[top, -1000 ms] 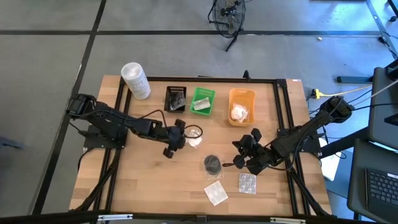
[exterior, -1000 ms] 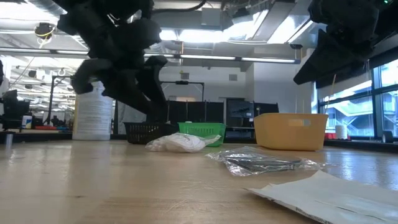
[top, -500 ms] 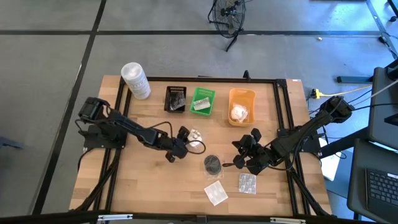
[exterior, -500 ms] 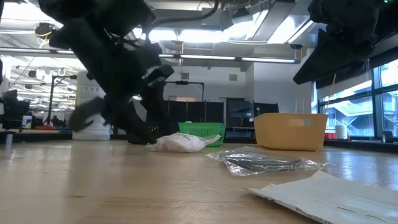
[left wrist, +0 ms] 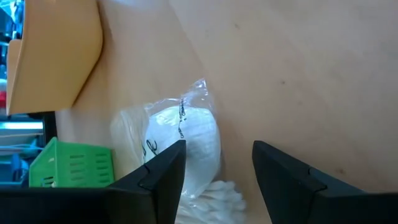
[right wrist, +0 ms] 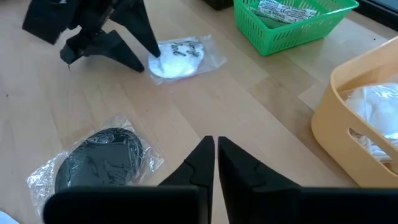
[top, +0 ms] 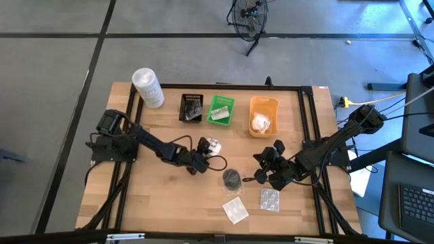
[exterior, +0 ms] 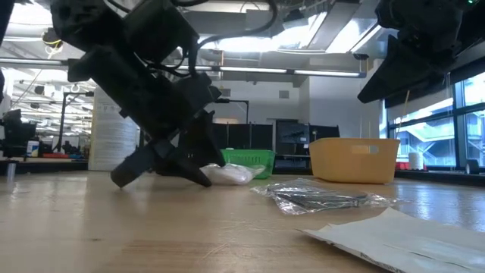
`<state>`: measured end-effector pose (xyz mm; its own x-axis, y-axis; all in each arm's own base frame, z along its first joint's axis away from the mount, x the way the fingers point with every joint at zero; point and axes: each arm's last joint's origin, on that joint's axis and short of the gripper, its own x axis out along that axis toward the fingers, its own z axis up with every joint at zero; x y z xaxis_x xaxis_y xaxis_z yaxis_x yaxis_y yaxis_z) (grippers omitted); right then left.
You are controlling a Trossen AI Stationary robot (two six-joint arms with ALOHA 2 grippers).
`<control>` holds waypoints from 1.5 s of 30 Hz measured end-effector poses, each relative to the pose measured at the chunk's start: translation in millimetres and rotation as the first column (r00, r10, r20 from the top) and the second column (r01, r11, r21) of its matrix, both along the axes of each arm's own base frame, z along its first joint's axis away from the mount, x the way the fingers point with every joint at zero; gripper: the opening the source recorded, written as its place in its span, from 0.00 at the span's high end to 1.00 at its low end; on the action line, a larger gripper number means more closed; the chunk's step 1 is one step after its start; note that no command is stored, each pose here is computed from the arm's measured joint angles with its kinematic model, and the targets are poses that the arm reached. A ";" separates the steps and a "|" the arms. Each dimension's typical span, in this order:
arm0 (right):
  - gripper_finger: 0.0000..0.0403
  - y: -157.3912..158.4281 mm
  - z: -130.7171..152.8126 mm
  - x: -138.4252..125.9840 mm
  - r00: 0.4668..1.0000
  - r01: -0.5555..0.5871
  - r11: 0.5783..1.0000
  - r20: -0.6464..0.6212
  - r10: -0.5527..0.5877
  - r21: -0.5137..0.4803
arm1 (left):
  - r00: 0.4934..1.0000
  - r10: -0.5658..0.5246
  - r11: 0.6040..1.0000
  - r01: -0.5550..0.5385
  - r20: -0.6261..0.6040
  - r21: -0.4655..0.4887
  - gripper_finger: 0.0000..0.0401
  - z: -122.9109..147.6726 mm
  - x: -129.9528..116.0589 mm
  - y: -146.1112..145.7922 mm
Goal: Pick & Place Travel size toiletries
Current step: Put the white cotton pack into the yellow bin
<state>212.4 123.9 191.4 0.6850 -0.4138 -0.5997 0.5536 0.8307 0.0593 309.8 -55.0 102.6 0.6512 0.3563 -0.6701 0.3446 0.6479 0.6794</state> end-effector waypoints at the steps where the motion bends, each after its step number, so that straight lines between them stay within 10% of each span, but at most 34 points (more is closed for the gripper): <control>1: 0.94 0.0 0.0 0.0 1.000 0.000 1.000 0.000 0.000 0.000 | 1.000 0.006 1.000 -0.006 -0.004 0.002 0.54 -1.1 0.2 1.7; 14: 0.95 0.4 0.3 0.5 1.000 0.000 1.000 0.006 0.000 0.009 | 0.998 0.052 0.992 -0.055 0.032 0.117 0.54 4.1 -0.8 1.5; 29: 0.98 0.4 0.3 0.5 1.000 -0.002 1.000 0.005 0.002 0.006 | 0.986 0.161 0.986 -0.158 0.044 -0.057 0.56 2.8 5.1 41.6; 45: 0.99 1.2 0.2 1.0 1.000 -0.011 1.000 0.001 0.011 0.028 | 0.996 0.094 0.996 -0.094 0.006 0.003 0.98 2.9 5.4 43.9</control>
<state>213.4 125.0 191.7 0.6899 -0.3891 -0.6105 0.5441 0.8349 0.0826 315.2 -11.1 105.5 0.6185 0.4186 -0.6650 0.2780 0.6749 0.6835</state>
